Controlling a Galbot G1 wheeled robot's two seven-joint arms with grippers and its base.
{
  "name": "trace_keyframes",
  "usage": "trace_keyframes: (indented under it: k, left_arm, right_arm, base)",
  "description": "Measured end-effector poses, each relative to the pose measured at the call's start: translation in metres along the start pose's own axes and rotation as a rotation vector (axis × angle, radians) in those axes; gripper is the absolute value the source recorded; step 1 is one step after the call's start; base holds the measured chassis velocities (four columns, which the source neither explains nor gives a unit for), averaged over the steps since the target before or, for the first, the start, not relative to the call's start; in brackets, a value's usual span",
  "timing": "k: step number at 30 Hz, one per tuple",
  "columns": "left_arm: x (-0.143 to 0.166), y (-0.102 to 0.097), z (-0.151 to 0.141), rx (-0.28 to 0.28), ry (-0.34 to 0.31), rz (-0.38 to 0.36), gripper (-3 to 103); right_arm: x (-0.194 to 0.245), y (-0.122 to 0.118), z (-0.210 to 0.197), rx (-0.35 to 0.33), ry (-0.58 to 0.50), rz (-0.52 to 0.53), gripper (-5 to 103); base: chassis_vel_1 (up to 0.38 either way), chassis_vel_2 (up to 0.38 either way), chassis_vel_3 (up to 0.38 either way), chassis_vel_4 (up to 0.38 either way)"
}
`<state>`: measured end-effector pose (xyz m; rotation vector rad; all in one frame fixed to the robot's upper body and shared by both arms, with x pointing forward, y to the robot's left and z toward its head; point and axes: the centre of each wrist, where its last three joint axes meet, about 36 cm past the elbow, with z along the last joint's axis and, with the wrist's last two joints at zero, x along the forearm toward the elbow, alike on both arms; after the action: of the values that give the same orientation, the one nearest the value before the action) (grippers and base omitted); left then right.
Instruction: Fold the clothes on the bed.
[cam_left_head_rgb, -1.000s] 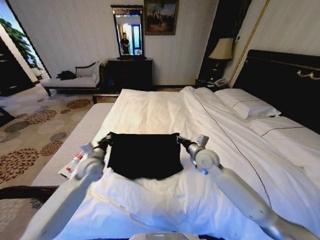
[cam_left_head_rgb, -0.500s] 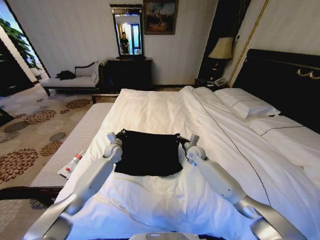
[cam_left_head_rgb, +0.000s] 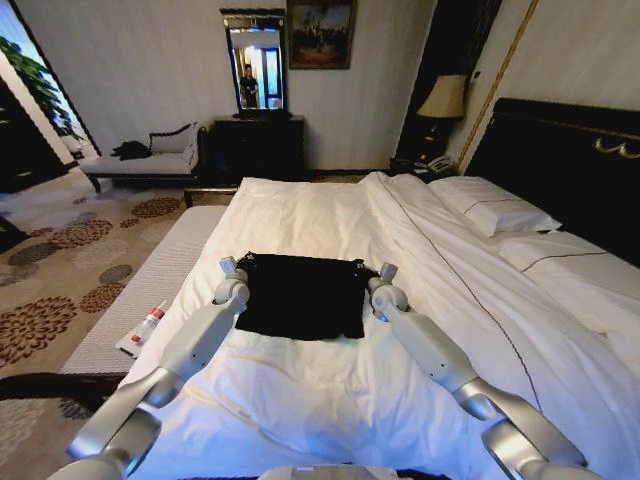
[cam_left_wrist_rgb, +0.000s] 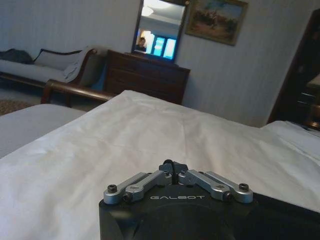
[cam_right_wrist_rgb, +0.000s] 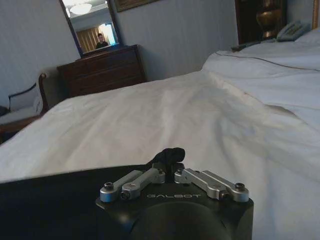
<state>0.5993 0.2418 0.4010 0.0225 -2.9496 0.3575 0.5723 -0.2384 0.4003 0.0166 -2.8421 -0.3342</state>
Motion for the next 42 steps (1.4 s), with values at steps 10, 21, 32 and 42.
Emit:
trace_keyframes:
  k: [10, 21, 32, 42]
  left_arm:
    - [0.034, 0.002, 0.024, 0.006, 0.001, 0.032, 0]
    - [0.091, 0.027, 0.054, 0.011, 0.039, 0.036, 0]
    - [0.142, 0.046, 0.067, 0.004, 0.059, 0.034, 0]
    - [0.151, 0.05, 0.075, -0.023, 0.064, 0.017, 0]
  right_arm:
    - [0.029, -0.002, 0.037, 0.049, -0.026, 0.0, 3]
    - [0.088, -0.001, 0.105, 0.156, -0.021, -0.017, 3]
    - [0.13, 0.02, 0.11, 0.154, -0.074, -0.049, 3]
    - [0.163, 0.017, 0.144, 0.159, -0.055, -0.031, 3]
  base:
    - [0.0, 0.0, 0.0, 0.0]
    - [0.0, 0.0, 0.0, 0.0]
    - [0.0, 0.0, 0.0, 0.0]
    - [0.0, 0.0, 0.0, 0.0]
